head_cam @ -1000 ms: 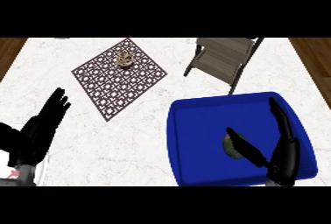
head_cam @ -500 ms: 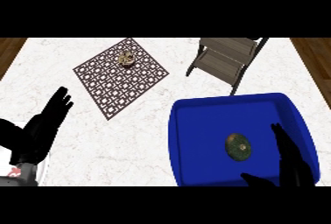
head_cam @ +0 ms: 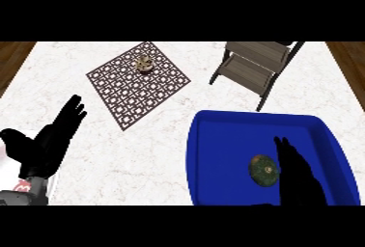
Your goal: Pick the squash from the tray and place it in the tiered basket
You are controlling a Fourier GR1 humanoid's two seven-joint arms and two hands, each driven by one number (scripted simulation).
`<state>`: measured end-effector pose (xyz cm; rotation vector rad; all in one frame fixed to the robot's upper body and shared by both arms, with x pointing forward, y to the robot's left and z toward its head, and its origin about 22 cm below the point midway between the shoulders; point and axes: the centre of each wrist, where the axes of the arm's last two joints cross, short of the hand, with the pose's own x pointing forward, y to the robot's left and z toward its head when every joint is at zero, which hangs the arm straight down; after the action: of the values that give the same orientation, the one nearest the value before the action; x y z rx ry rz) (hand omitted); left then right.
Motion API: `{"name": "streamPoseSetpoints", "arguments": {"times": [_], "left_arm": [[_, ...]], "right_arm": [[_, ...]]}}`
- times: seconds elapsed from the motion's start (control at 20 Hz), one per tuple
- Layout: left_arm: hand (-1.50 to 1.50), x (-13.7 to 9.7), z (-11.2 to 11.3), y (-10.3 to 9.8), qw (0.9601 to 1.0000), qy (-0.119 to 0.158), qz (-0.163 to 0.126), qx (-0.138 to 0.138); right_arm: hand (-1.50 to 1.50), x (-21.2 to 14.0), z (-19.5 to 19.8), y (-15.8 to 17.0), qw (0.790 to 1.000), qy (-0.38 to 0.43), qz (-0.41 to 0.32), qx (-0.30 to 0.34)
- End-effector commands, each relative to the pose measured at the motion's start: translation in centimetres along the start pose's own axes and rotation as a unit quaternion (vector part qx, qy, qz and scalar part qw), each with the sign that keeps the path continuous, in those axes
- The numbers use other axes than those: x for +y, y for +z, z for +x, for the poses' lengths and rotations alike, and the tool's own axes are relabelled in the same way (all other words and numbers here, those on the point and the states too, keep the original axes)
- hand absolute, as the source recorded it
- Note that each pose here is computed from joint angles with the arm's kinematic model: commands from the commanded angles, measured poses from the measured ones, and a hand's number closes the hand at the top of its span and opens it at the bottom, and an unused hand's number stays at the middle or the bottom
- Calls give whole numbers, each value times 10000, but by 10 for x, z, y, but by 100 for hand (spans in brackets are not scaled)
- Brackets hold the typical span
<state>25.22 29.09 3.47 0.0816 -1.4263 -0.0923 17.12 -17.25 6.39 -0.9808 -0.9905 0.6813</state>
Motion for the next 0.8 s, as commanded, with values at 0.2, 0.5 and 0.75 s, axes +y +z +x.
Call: {"name": "streamPoseSetpoints", "arguments": {"times": [0.2,0.5,0.75], "left_arm": [[0,9,-2,-4,9999,108,-108,50],[0,0,2,-12,10000,21,20,28],[0,17,-1,2,10000,43,9,-2]], "right_arm": [[-150,9,56,-17,9963,205,22,836],[-150,21,49,-46,9937,358,53,1060],[-150,58,20,-48,9923,568,-99,1094]]}}
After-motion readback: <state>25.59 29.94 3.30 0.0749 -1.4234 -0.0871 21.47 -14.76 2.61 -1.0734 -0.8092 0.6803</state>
